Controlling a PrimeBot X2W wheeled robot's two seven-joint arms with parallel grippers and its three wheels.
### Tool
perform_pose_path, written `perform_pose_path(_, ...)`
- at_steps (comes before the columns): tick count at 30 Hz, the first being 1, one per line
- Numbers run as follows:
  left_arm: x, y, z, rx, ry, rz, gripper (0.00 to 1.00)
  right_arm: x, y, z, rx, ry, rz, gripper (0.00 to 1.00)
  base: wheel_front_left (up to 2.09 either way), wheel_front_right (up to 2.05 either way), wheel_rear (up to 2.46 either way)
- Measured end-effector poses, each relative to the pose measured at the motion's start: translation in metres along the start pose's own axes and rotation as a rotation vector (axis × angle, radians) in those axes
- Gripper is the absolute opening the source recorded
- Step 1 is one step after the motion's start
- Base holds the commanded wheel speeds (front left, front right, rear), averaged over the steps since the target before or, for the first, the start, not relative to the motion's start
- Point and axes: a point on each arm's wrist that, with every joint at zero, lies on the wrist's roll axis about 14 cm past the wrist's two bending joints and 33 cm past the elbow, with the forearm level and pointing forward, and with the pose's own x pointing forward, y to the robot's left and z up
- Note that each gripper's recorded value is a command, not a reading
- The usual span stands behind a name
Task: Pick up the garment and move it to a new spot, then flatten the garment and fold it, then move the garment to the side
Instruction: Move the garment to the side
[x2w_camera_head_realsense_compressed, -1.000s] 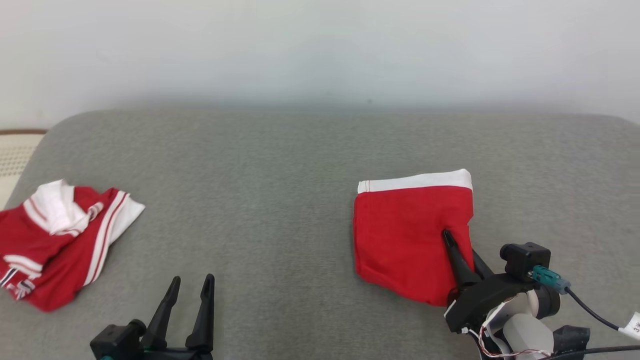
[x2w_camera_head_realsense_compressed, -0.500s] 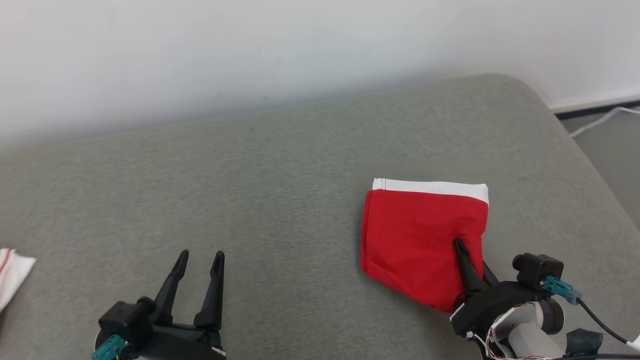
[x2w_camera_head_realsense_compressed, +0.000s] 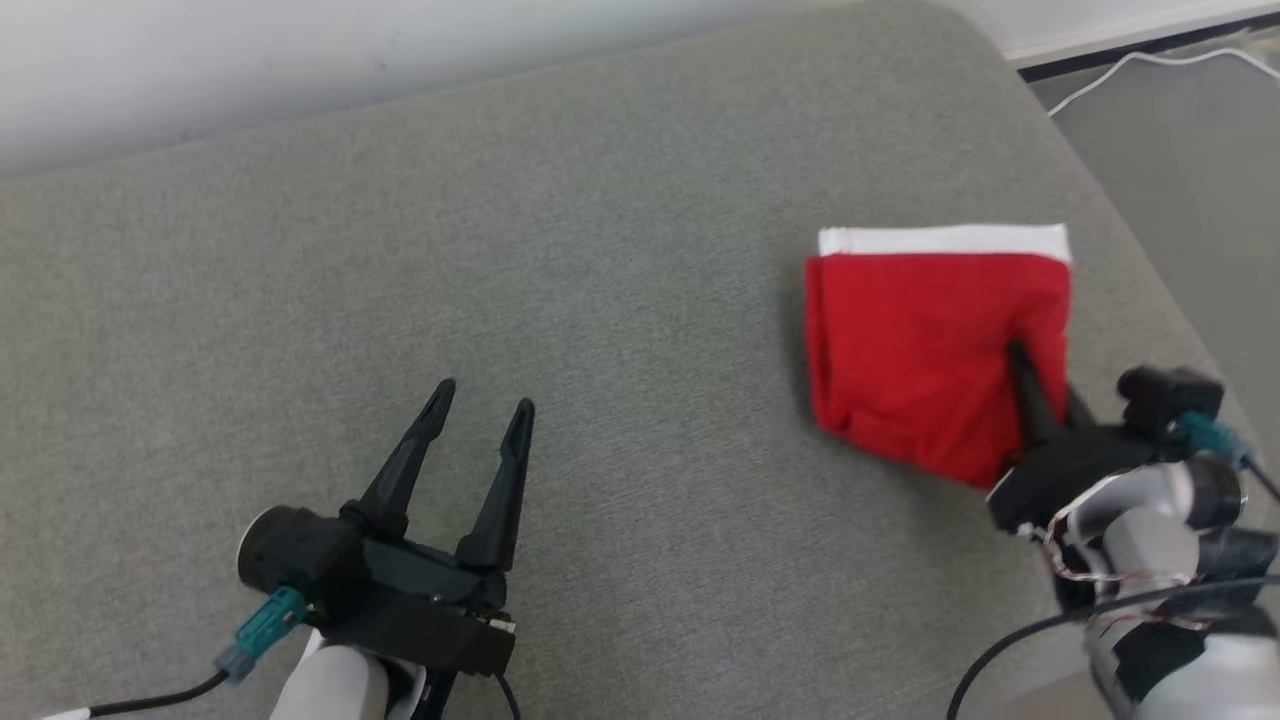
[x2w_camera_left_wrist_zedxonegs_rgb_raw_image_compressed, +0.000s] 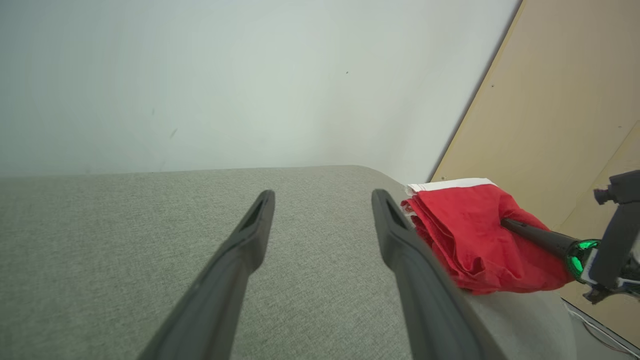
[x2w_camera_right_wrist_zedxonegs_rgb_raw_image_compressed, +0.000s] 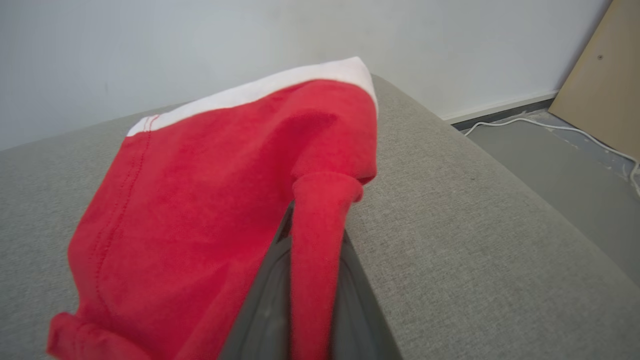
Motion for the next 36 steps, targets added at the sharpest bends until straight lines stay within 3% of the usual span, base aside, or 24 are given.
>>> perform_pose_path(5, -0.003, 0.015, -0.004, 0.017, 0.005, 0.023, 1.0, 0.027, -0.031, 0.009, -0.092, 0.027, -0.058, 0.0, 0.0, 0.0, 0.0)
perform_pose_path(16, -0.025, 0.057, -0.02, 0.04, 0.057, 0.126, 1.0, 0.081, -0.054, 0.023, -0.274, 0.067, -0.084, 0.0, 0.0, 0.0, 0.0)
perform_pose_path(17, -0.027, 0.061, -0.021, 0.042, 0.06, 0.135, 1.0, 0.085, -0.056, 0.024, -0.277, 0.068, -0.091, 0.31, 0.0, 0.0, 0.0)
perform_pose_path(18, -0.029, 0.064, -0.022, 0.044, 0.064, 0.143, 1.0, 0.088, -0.059, 0.024, -0.287, 0.073, -0.099, 0.71, 0.0, 0.0, 0.0)
perform_pose_path(19, -0.031, 0.067, -0.023, 0.047, 0.069, 0.152, 1.0, 0.09, -0.064, 0.024, -0.299, 0.081, -0.111, 1.0, 0.0, 0.0, 0.0)
perform_pose_path(23, -0.035, 0.078, -0.026, 0.052, 0.077, 0.177, 1.0, 0.104, -0.081, 0.049, -0.347, 0.033, -0.162, 1.0, 0.0, 0.0, 0.0)
perform_pose_path(27, -0.04, 0.087, -0.029, 0.058, 0.087, 0.202, 1.0, 0.114, -0.076, 0.073, -0.366, -0.055, -0.18, 1.0, 0.0, 0.0, 0.0)
perform_pose_path(36, -0.053, 0.104, -0.007, 0.114, 0.065, 0.279, 1.0, 0.101, 0.004, 0.082, -0.274, -0.202, -0.05, 1.0, 0.0, 0.0, 0.0)
